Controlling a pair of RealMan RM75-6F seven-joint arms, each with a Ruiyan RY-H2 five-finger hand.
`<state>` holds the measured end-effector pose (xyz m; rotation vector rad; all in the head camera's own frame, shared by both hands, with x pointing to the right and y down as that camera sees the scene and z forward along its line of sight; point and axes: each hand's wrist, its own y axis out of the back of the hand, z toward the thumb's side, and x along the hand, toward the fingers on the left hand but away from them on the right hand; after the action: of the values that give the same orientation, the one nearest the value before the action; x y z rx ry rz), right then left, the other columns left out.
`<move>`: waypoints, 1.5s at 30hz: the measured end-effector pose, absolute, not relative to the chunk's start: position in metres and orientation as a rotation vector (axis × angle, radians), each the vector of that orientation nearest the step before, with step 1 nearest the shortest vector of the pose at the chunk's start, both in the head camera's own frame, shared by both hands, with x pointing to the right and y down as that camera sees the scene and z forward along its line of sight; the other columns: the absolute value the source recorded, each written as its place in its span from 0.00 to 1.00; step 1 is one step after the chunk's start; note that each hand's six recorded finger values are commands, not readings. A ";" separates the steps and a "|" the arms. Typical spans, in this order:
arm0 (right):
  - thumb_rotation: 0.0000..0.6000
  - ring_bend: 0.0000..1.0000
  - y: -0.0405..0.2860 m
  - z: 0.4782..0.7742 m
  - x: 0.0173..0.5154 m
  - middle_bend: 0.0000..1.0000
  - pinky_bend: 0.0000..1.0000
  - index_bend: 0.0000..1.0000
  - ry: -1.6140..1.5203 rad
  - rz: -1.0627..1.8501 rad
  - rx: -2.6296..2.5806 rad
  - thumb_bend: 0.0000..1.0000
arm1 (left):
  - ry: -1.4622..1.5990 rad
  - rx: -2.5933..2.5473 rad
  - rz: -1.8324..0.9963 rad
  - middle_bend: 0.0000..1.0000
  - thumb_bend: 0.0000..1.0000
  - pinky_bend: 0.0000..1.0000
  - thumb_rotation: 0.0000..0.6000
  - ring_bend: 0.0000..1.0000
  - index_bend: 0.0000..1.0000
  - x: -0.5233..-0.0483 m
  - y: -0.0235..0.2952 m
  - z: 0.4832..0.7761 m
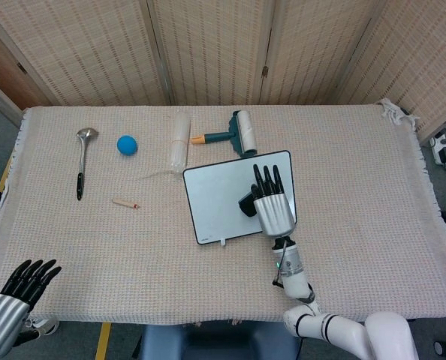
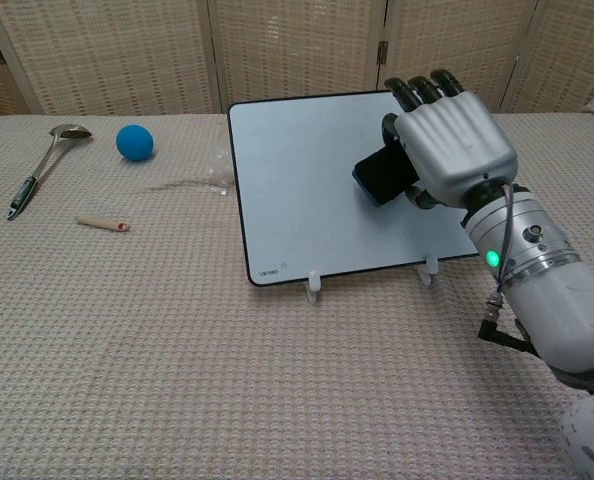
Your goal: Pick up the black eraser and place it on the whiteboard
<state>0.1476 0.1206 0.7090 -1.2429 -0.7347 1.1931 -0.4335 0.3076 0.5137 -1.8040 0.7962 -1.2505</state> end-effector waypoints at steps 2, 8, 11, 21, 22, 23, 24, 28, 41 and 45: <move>1.00 0.05 0.120 0.712 0.147 0.03 0.00 0.40 -0.729 1.206 -1.241 0.31 | 0.800 -1.805 -1.254 0.10 0.20 0.07 1.00 0.05 0.03 -0.435 0.307 0.514; 1.00 0.02 0.119 0.716 0.148 0.00 0.00 0.13 -0.718 1.233 -1.239 0.31 | 0.804 -1.805 -1.252 0.10 0.20 0.07 1.00 0.05 0.03 -0.435 0.307 0.513; 1.00 0.01 0.120 0.717 0.151 0.00 0.00 0.03 -0.708 1.245 -1.234 0.31 | 0.801 -1.804 -1.253 0.09 0.20 0.07 1.00 0.05 0.03 -0.435 0.307 0.513; 1.00 0.00 0.128 0.698 0.159 0.00 0.00 0.00 -0.739 1.219 -1.298 0.31 | 0.793 -1.792 -1.264 0.10 0.20 0.07 1.00 0.05 0.03 -0.435 0.307 0.515; 1.00 0.00 0.130 0.692 0.161 0.00 0.00 0.00 -0.748 1.210 -1.314 0.31 | 0.791 -1.790 -1.265 0.10 0.20 0.07 1.00 0.05 0.03 -0.435 0.307 0.516; 1.00 0.00 0.133 0.688 0.163 0.00 0.00 0.00 -0.755 1.203 -1.328 0.31 | 0.790 -1.788 -1.267 0.10 0.20 0.07 1.00 0.05 0.03 -0.435 0.307 0.516; 1.00 0.00 0.136 0.682 0.165 0.00 0.00 0.00 -0.764 1.196 -1.343 0.31 | 0.789 -1.786 -1.268 0.10 0.20 0.07 1.00 0.05 0.03 -0.435 0.307 0.516; 1.00 0.00 0.154 0.652 0.183 0.00 0.00 0.00 -0.804 1.180 -1.441 0.31 | 0.782 -1.773 -1.277 0.10 0.20 0.07 1.00 0.05 0.03 -0.434 0.308 0.518; 1.00 0.00 0.272 0.554 0.353 0.00 0.00 0.00 -0.719 1.466 -1.564 0.31 | 0.739 -1.721 -1.307 0.10 0.20 0.07 1.00 0.05 0.03 -0.427 0.312 0.527; 1.00 0.00 0.300 0.540 0.394 0.00 0.00 0.00 -0.775 1.486 -1.564 0.31 | 0.721 -1.709 -1.317 0.10 0.20 0.07 1.00 0.05 0.03 -0.425 0.314 0.530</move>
<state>0.3942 0.3003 0.5397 -1.5640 -0.7751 1.4860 -0.4246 0.3139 0.5301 -1.7087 0.7211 -1.3165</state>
